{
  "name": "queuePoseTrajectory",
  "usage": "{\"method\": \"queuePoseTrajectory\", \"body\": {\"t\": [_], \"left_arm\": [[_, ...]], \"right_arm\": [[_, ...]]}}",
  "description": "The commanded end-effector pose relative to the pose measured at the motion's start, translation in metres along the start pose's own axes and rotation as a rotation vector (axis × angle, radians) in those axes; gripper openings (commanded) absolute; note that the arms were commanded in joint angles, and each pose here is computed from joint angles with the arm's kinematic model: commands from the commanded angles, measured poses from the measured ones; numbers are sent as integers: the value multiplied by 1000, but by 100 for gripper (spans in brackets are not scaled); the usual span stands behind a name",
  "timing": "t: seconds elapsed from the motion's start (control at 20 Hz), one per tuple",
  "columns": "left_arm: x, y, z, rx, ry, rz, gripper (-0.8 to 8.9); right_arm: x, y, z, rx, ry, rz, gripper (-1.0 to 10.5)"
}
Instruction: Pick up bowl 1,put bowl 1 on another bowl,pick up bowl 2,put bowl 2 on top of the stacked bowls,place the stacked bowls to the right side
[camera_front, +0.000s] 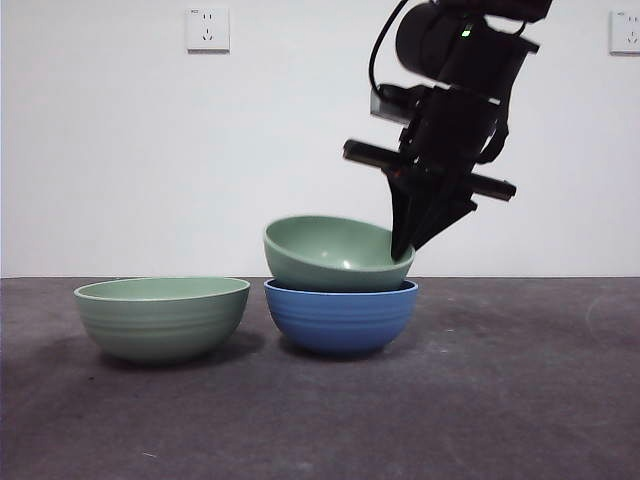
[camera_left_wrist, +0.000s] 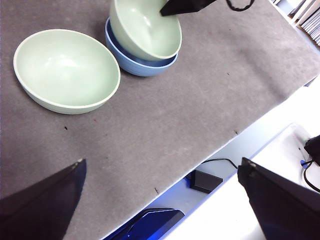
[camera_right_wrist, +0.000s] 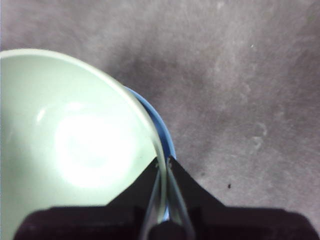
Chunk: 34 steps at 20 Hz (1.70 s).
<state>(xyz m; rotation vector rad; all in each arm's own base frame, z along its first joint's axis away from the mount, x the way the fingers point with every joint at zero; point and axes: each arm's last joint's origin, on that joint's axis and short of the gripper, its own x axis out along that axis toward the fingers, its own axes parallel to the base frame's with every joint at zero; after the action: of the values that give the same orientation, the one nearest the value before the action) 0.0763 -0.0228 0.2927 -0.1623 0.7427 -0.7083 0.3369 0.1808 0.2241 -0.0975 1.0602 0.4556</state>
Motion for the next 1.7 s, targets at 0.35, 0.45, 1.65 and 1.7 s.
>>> {"method": "queuePoseTrajectory", "body": {"t": [0.35,0.45,1.65,1.7], "left_arm": [[1,2,2,7,5,48,695],[4,5,5,-1,16,47,695],[187,111,101,-131,332,393,686],[192,113,102,-133,357,404,671]], "right_arm": [[7,4,-8,-12,92,17,41],[7,5,-8,-12,95,35,200],[-258,13,-83,-65,-330,-4,226],[-262,13,-87,-66,-337,-3,226]]}}
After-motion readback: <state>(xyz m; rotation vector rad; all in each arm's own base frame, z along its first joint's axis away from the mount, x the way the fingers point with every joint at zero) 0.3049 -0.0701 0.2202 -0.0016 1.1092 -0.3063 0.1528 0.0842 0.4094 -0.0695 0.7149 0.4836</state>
